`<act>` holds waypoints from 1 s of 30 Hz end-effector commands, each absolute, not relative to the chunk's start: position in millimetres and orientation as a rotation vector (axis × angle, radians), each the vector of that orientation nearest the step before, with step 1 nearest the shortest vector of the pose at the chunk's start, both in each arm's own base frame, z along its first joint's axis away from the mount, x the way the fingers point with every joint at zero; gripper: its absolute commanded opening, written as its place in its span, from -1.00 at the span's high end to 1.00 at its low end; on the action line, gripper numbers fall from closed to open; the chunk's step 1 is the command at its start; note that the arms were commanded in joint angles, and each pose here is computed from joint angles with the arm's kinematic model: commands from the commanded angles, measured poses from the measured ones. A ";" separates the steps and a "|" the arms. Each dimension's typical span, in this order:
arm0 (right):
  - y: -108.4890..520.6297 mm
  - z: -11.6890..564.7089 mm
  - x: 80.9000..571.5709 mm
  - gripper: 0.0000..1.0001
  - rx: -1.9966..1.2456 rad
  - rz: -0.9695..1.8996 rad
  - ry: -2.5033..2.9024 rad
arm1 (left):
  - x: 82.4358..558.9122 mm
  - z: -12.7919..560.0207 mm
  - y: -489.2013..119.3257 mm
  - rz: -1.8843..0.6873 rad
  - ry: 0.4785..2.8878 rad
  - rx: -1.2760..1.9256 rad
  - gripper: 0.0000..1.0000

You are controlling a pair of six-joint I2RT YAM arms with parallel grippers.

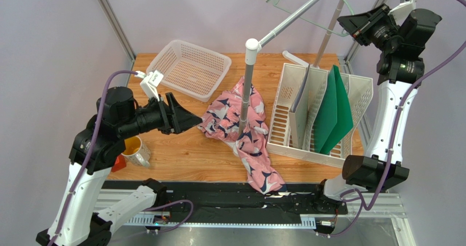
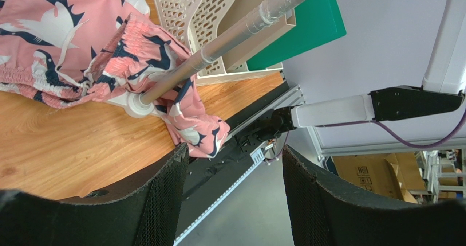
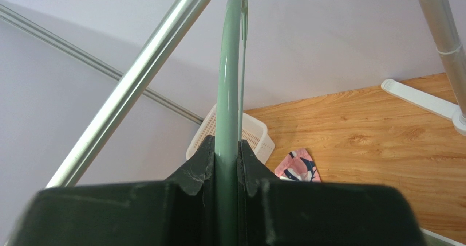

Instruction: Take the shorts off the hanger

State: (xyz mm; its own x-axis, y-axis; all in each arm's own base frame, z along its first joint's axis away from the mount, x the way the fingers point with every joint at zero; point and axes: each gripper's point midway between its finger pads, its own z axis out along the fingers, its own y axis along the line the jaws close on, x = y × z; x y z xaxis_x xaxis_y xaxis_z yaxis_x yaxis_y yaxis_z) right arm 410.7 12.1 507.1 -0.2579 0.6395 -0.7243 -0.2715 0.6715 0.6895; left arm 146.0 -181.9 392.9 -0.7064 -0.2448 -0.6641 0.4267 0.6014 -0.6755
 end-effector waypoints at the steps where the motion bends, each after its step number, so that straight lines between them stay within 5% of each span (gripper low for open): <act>1: 11.0 546.2 397.6 1.00 0.201 0.895 1.513 | 136.9 404.2 -180.3 -1.147 2.031 0.189 -0.36; 22: -28.3 511.7 395.6 0.97 0.357 0.867 1.534 | 127.7 401.0 -178.9 -1.157 2.041 0.217 -0.47; 30: -48.9 464.5 397.0 0.06 0.569 0.763 1.653 | 128.8 395.0 -180.3 -1.156 2.065 0.221 -0.48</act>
